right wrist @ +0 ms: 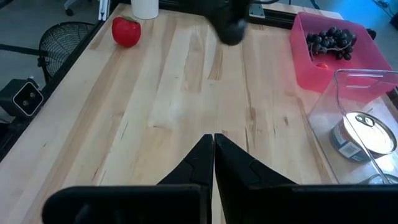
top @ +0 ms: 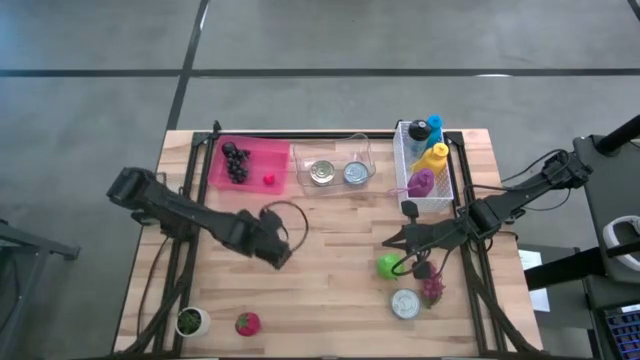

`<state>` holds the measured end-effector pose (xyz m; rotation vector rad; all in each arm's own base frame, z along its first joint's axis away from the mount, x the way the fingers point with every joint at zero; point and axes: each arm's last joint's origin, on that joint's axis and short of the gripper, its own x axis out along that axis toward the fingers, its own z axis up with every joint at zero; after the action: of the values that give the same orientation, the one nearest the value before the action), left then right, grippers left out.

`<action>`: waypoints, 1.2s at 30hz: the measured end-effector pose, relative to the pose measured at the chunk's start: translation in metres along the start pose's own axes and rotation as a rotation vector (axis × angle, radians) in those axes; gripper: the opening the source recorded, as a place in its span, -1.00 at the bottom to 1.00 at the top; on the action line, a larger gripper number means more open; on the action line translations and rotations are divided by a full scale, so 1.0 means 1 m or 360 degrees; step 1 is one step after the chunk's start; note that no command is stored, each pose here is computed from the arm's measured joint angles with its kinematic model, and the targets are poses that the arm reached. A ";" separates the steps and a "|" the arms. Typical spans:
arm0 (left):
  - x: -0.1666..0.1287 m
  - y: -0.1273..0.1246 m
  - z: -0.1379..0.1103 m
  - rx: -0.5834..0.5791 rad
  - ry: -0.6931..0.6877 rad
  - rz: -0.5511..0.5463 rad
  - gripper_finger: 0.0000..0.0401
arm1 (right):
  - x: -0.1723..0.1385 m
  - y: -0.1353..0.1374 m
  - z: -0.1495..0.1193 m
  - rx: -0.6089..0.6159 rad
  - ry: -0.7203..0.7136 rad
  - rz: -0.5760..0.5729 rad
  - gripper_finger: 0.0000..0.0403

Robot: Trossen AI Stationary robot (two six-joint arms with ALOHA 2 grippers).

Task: Pick & Place Food Item
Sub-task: Put the plum into the pink bin

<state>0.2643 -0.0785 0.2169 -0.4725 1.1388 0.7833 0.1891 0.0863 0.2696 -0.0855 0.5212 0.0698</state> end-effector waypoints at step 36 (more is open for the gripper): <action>0.091 0.109 0.142 -0.0583 -0.0387 0.0636 0.42 | 0.000 0.000 0.000 0.0000 0.0001 0.0001 -0.96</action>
<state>0.2884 0.1185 0.1899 -0.4413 0.8716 1.3742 0.1892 0.0863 0.2696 -0.0855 0.5215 0.0701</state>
